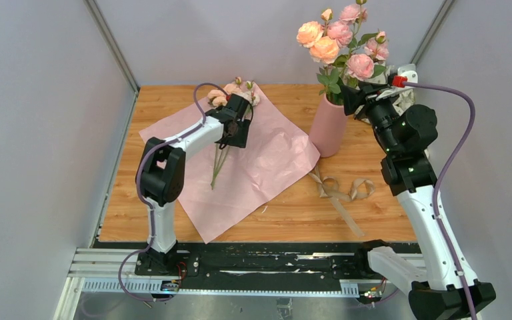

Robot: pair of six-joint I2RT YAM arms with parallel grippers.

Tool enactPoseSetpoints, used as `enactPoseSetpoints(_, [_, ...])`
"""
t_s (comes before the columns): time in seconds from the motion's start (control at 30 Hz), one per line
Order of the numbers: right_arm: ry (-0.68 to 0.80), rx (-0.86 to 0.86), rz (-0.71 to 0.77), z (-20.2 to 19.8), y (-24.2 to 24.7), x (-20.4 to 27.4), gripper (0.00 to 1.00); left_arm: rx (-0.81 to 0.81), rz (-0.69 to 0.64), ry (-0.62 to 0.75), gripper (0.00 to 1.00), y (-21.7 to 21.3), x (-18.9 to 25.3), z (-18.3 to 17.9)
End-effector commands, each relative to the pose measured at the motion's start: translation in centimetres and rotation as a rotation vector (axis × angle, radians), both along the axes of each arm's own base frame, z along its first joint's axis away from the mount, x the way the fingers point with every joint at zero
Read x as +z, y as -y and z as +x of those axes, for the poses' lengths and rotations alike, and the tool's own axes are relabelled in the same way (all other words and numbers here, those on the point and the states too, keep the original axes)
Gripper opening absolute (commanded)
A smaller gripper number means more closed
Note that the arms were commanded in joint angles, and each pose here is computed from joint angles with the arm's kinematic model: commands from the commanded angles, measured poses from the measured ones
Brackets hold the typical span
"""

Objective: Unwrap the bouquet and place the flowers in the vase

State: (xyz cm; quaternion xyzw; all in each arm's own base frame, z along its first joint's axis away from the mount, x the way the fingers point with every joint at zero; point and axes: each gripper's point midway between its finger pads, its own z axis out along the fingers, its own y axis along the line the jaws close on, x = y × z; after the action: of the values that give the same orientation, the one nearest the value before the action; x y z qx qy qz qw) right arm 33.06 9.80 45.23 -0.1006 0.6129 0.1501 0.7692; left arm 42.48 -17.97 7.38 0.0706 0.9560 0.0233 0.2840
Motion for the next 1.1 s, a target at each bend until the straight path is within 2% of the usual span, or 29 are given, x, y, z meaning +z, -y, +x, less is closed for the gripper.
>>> enactPoseSetpoints(0.0, [0.007,0.016,0.011,0.1,-0.2,-0.1,0.53,-0.035,-0.029,0.0,0.69,1.2,-0.5,0.8])
enactPoseSetpoints(0.4, [-0.007,0.01,0.004,0.5,-0.2,-1.0,0.53,-0.009,-0.056,-0.081,0.68,1.6,-4.4,1.3])
enactPoseSetpoints(0.53, [-0.015,0.008,0.002,0.6,-0.1,-1.4,0.53,0.021,-0.059,-0.083,0.61,1.0,-4.8,1.5])
enactPoseSetpoints(0.6, [-0.018,0.007,0.002,0.6,-0.1,-1.6,0.53,0.02,-0.071,-0.088,0.54,1.1,-4.9,1.5])
enactPoseSetpoints(0.63, [-0.019,0.008,0.002,0.6,-0.1,-1.7,0.53,0.018,-0.073,-0.09,0.45,1.1,-5.0,1.5])
enactPoseSetpoints(0.67, [-0.02,0.009,0.002,0.6,-0.2,-1.7,0.53,0.012,-0.077,-0.089,0.26,1.2,-4.9,1.6])
enactPoseSetpoints(0.77, [-0.022,0.016,0.004,0.5,-0.3,-1.8,0.53,-0.017,-0.097,-0.079,0.0,1.6,-4.4,1.6])
enactPoseSetpoints(0.87, [-0.022,0.024,0.004,0.3,-0.4,-1.9,0.52,-0.044,-0.13,0.001,0.0,2.2,-2.4,1.7])
enactPoseSetpoints(1.07, [-0.013,0.03,0.0,0.2,-0.5,-1.5,0.52,-0.153,-0.103,0.273,0.0,5.2,5.8,0.5])
